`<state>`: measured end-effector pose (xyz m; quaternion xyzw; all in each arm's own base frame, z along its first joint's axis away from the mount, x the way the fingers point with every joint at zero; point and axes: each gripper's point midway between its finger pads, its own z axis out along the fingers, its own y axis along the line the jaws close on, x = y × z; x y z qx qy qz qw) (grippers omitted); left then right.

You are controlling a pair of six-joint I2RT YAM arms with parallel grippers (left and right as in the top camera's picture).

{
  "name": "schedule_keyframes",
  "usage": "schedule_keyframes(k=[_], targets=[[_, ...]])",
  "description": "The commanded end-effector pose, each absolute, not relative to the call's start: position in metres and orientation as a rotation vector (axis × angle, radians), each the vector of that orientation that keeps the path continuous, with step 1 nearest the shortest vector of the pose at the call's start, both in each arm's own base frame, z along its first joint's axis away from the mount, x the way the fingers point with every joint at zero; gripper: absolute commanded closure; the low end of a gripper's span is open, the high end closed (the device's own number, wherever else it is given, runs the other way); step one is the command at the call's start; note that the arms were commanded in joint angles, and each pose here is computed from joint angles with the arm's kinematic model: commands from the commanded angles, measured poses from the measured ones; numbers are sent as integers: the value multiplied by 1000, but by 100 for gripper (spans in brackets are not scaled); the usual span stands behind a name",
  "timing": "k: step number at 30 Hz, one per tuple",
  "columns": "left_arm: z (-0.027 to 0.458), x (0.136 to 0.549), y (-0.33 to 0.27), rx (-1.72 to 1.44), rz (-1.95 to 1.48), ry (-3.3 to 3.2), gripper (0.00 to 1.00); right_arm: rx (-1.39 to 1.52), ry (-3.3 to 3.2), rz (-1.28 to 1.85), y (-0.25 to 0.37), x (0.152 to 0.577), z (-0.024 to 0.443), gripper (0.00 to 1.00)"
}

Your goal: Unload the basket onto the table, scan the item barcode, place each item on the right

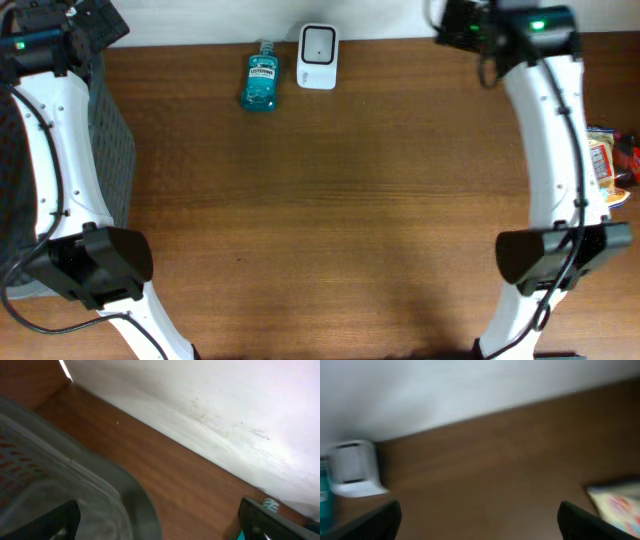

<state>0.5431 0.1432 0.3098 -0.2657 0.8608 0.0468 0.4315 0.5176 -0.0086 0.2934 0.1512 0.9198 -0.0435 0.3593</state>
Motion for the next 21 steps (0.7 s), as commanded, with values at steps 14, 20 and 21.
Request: schedule_keyframes(k=[14,20,21], targets=[[358,560,-10,73,-580,2071,1,631,2445,-223,-104,491,269,1],[293,578,-53,162,-169,2242,1,631,2445,-223,-104,491,269,1],[276,581,-60,173,-167,2274,1,631,2445,-223,-104,491,269,1]])
